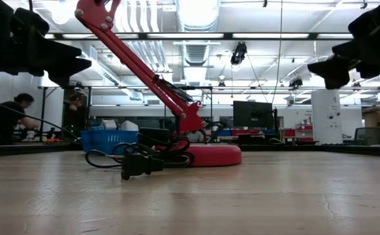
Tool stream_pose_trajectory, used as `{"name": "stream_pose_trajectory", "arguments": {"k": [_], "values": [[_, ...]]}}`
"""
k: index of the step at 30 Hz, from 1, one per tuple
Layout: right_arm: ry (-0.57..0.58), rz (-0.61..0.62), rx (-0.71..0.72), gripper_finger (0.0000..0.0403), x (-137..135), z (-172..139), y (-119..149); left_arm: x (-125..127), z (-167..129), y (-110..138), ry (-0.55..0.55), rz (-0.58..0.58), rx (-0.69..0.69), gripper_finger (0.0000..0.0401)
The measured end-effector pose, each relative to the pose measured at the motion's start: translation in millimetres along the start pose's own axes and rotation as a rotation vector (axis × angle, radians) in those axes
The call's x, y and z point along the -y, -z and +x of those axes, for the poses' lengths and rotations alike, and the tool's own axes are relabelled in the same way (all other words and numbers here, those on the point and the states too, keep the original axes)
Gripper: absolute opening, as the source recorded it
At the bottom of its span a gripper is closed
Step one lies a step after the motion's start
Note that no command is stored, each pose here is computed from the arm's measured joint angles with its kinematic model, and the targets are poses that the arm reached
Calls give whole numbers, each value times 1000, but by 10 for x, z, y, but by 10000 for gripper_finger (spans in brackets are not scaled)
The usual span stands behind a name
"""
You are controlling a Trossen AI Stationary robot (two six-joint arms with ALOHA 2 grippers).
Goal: Pick & Place Office items
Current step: Return to Home Position
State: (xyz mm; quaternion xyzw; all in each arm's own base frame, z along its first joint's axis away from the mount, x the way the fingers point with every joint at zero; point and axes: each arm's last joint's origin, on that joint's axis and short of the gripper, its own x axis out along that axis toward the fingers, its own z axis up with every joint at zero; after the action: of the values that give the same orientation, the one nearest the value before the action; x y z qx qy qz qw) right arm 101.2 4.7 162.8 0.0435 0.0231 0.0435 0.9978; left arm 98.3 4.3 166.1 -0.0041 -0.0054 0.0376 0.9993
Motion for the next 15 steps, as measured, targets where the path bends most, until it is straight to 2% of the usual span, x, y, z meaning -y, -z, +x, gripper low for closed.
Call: {"name": "stream_pose_trajectory", "arguments": {"k": [7, 15], "values": [[8, 34, -78, 327, 9, 54, 62, 1, 3, 13, 3, -30, -15, 245], [-2, -18, 30, 327, 0, 60, -44, 1, 3, 17, 3, -12, -20, 245]]}}
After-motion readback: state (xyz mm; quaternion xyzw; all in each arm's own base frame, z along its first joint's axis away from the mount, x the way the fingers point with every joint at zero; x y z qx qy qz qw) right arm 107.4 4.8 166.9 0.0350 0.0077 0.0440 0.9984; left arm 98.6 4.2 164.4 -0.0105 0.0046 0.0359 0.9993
